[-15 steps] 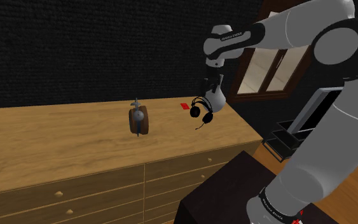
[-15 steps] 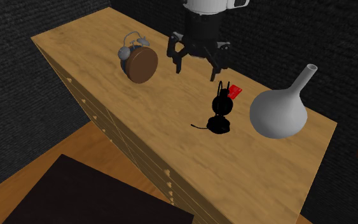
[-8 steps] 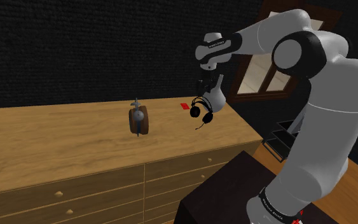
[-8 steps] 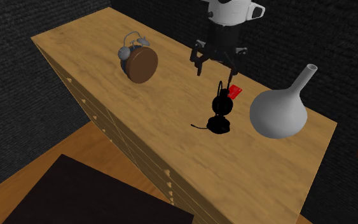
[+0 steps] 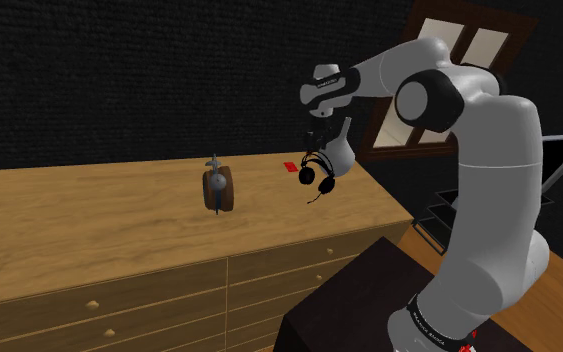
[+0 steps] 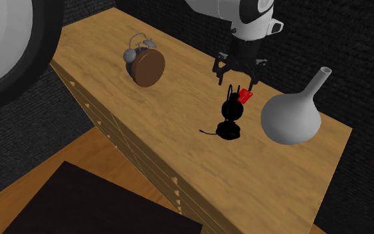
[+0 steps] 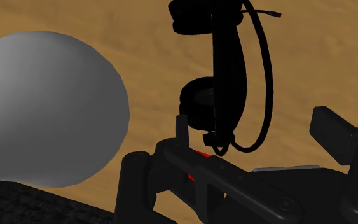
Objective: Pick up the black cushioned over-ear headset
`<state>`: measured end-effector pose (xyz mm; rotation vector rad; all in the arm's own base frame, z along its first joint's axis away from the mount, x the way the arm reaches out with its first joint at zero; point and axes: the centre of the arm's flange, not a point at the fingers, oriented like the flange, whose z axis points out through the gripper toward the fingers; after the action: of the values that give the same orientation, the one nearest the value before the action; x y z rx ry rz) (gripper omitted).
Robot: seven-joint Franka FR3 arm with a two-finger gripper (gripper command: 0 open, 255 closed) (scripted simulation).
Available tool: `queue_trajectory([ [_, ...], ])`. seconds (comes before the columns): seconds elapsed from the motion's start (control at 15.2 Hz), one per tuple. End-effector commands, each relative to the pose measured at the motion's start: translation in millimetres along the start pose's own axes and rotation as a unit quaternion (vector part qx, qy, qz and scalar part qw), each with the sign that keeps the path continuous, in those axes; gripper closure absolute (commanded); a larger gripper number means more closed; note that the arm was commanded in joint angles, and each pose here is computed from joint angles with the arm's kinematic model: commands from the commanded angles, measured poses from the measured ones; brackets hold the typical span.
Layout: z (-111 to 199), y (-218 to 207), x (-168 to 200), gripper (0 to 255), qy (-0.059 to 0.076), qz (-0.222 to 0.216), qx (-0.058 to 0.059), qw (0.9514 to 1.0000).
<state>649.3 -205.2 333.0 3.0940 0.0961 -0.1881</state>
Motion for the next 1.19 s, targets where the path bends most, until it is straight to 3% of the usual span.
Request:
queue_trajectory([
  [0.0,9.8,0.2,2.3,0,0.000,0.000,0.000,1.0000],
  [0.26,23.3,-0.3,4.0,0,0.000,0.000,0.000,1.0000],
  [0.33,23.5,0.0,4.0,255,0.000,0.000,0.000,1.0000],
  [0.92,23.3,-0.3,4.0,255,0.000,0.000,0.000,1.0000],
  [1.12,7.6,0.3,2.0,255,0.000,0.000,0.000,1.0000],
])
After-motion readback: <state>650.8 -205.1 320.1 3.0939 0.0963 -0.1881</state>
